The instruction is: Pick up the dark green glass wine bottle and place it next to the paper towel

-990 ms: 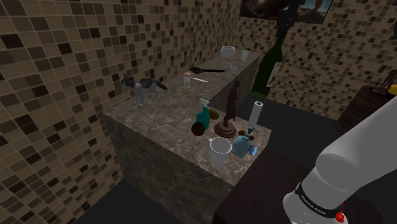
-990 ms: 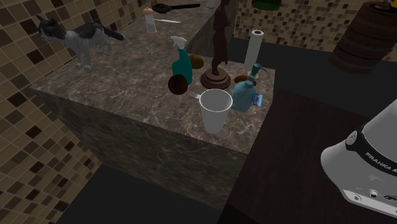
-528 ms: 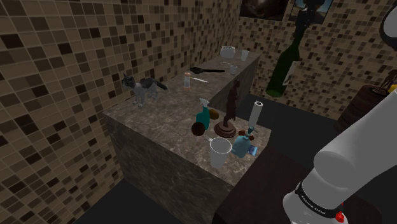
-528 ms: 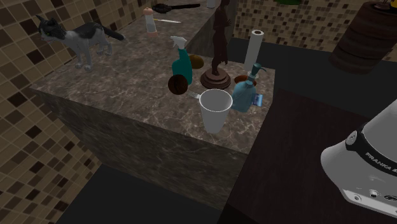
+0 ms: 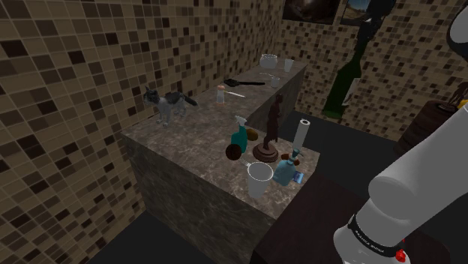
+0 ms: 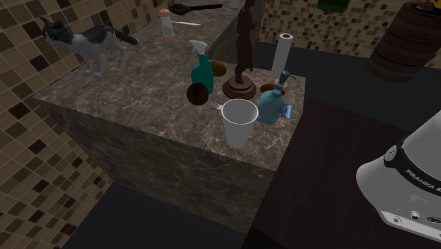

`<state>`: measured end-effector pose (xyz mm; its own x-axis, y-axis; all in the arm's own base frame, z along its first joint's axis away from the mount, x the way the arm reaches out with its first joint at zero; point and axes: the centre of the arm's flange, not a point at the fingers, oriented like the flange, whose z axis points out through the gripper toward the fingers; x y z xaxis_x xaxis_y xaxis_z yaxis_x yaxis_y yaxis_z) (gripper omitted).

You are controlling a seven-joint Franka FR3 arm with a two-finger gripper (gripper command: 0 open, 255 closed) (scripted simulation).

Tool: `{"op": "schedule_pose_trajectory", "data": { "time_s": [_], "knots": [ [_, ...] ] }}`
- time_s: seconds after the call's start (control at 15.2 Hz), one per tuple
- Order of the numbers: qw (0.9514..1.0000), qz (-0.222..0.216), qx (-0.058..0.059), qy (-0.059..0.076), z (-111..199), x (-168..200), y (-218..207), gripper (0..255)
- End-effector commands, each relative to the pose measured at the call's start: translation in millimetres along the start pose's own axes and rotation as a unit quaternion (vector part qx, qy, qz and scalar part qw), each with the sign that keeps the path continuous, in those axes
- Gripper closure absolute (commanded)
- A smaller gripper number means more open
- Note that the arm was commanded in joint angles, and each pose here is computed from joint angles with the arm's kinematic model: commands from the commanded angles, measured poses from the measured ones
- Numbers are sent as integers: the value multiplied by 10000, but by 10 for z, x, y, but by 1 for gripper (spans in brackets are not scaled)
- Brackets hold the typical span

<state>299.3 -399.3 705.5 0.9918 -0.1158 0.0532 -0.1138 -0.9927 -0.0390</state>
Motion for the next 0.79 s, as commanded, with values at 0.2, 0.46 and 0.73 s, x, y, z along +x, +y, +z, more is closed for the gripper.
{"op": "schedule_pose_trajectory", "data": {
  "time_s": [0.2,0.46,0.73],
  "knots": [
    [10000,-2,-3,3,256,-9,7,255],
    [10000,-2,-3,3,467,-20,16,255],
    [10000,-2,-3,3,678,-31,24,255]
  ]
}}
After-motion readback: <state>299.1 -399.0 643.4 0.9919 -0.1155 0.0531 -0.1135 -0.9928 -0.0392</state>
